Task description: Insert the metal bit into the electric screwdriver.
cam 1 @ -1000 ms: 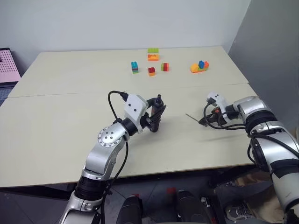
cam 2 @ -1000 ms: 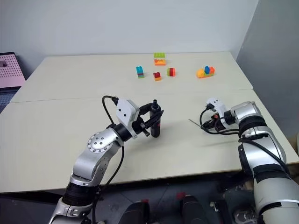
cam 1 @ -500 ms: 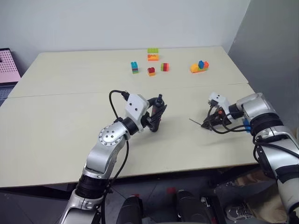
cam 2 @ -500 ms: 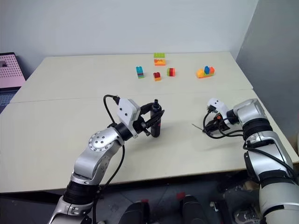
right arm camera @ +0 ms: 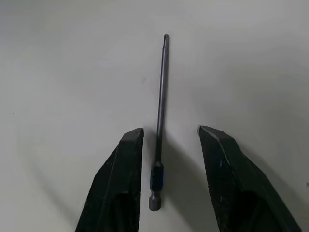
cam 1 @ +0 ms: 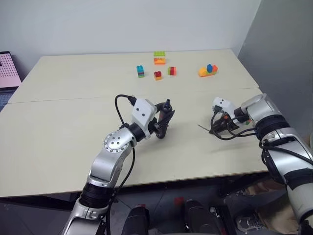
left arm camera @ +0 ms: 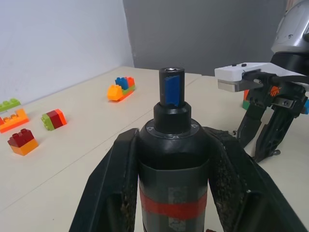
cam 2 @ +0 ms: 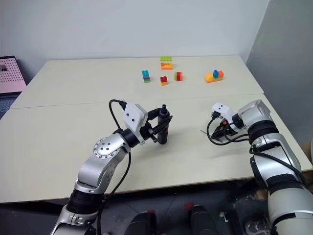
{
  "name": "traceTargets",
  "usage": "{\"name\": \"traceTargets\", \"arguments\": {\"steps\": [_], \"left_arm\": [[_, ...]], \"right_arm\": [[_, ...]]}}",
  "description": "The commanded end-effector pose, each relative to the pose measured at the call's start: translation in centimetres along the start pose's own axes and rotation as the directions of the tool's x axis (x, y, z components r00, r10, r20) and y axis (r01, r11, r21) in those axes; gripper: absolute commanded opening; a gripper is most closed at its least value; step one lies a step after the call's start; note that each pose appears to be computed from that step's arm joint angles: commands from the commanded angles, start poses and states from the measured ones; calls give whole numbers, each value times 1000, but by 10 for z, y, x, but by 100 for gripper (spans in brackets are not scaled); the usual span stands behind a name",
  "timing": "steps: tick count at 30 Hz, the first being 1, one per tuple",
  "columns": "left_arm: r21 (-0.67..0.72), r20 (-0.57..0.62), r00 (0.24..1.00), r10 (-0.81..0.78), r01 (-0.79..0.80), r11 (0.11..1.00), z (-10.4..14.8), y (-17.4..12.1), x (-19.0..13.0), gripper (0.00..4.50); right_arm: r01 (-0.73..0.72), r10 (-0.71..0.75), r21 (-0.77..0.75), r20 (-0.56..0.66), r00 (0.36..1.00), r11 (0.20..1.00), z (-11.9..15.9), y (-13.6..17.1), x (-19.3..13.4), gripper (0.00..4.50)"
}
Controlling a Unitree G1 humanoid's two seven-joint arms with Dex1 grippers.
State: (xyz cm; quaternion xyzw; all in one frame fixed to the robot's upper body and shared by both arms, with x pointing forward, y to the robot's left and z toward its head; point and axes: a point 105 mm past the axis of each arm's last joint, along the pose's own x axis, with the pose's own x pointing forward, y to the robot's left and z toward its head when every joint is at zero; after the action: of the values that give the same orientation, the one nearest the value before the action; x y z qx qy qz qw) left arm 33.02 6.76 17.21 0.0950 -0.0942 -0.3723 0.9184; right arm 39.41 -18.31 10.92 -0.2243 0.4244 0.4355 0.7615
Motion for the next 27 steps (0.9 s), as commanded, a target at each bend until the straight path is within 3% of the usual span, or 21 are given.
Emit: {"name": "traceTargets", "arguments": {"steps": [1,4,11,20,24,27], "left_arm": [[-6,-92,995,25,-26,1000,-23,3,-3,164],[-6,-96,995,29,-30,1000,-24,3,-4,164],[0,-98,995,34,-35,999,-25,5,-4,164],[25,-100,991,88,-86,996,-20,21,-9,164],[17,-83,985,153,-152,988,-11,43,-21,164],[-29,-44,971,235,-236,971,-6,55,-28,164]], "right_arm": [[-46,46,-8,-26,999,999,1,8,11,71],[-63,63,-14,-18,998,998,4,12,14,3],[-68,68,-9,26,997,998,11,14,12,0],[3,-10,25,280,960,1000,46,8,-15,0],[172,-129,-35,522,843,984,67,9,-40,0],[232,-179,15,684,707,973,84,21,-59,0]]}}
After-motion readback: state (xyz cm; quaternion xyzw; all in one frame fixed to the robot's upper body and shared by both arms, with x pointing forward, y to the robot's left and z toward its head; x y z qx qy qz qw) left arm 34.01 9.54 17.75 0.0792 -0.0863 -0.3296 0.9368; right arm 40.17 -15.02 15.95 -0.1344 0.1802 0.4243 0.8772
